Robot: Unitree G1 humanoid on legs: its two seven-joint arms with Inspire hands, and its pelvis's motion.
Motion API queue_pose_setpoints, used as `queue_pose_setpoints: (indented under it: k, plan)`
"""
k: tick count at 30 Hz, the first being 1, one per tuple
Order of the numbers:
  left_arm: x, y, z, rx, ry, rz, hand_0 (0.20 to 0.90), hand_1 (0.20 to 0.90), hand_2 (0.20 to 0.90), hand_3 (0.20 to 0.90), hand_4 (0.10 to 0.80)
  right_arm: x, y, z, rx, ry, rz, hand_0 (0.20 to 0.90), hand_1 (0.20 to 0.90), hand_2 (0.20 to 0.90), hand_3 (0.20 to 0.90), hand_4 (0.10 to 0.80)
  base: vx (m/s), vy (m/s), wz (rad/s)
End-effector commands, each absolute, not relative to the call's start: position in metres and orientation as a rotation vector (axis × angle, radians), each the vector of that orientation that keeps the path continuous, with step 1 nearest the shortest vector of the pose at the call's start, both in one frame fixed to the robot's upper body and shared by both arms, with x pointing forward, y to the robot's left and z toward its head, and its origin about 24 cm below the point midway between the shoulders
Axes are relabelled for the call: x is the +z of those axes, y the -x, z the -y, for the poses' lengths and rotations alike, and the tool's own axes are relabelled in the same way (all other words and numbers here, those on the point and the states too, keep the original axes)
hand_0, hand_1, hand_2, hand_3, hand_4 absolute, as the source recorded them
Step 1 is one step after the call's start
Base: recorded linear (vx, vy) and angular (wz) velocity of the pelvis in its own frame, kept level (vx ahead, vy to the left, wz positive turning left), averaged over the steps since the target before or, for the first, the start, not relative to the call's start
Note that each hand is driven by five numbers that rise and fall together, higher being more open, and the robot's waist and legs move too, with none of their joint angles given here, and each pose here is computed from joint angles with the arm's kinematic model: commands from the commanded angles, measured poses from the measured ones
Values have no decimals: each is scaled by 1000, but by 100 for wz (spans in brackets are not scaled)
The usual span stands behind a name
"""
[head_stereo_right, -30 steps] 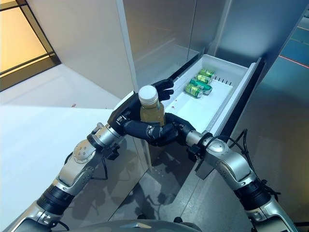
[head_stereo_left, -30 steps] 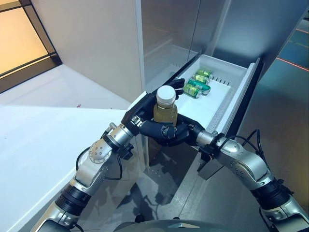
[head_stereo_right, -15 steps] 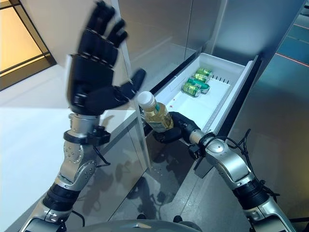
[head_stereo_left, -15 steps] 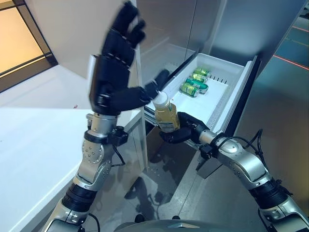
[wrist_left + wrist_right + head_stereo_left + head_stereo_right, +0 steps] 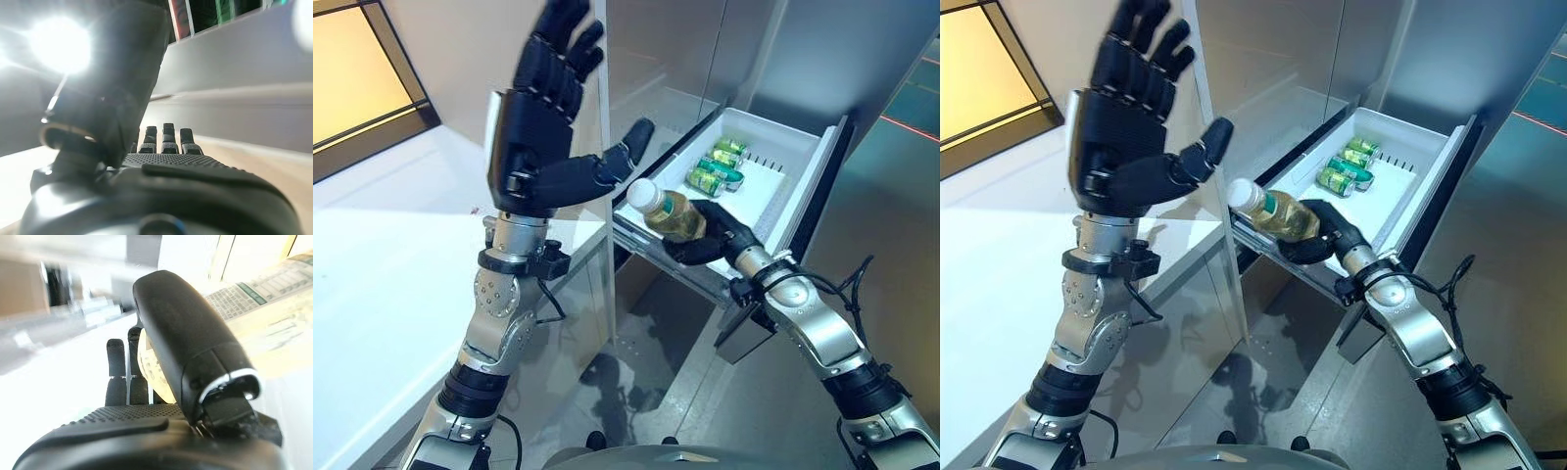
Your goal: Put drinks into fridge and close the fridge
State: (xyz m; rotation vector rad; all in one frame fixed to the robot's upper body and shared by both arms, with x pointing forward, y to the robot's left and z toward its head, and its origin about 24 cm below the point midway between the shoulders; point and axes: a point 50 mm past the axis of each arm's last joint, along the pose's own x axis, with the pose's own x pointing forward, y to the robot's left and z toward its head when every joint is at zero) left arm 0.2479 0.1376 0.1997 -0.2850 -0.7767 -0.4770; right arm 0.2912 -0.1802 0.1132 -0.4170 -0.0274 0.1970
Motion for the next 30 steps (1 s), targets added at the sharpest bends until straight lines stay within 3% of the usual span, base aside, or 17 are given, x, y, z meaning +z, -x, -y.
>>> queue_pose_setpoints:
  k: [1,5,15,23,30]
  plan:
    - [186,-254,-132,-665,408,641,900,900,900,900,800,245,-306,197,-52,414,635,300,300,300,200,100,0,0,0]
    - [141,-252,-136,-728,456,419,900,900,900,900,800,268,-318,235,-259,607,684,300,300,300,200,100,30,22,13]
    - [75,-226,-137,-865,573,39,900,900,900,900,800,257,-335,354,-610,707,275,300,300,300,200,100,47,-5,29]
    - [6,-204,-133,-945,299,-347,900,900,900,900,800,244,-345,373,-616,774,32,300,300,300,200,100,58,-38,18]
    - [-22,-211,-157,-791,-109,-312,900,900,900,900,800,220,-351,377,-552,793,-213,300,300,300,200,100,37,-43,9]
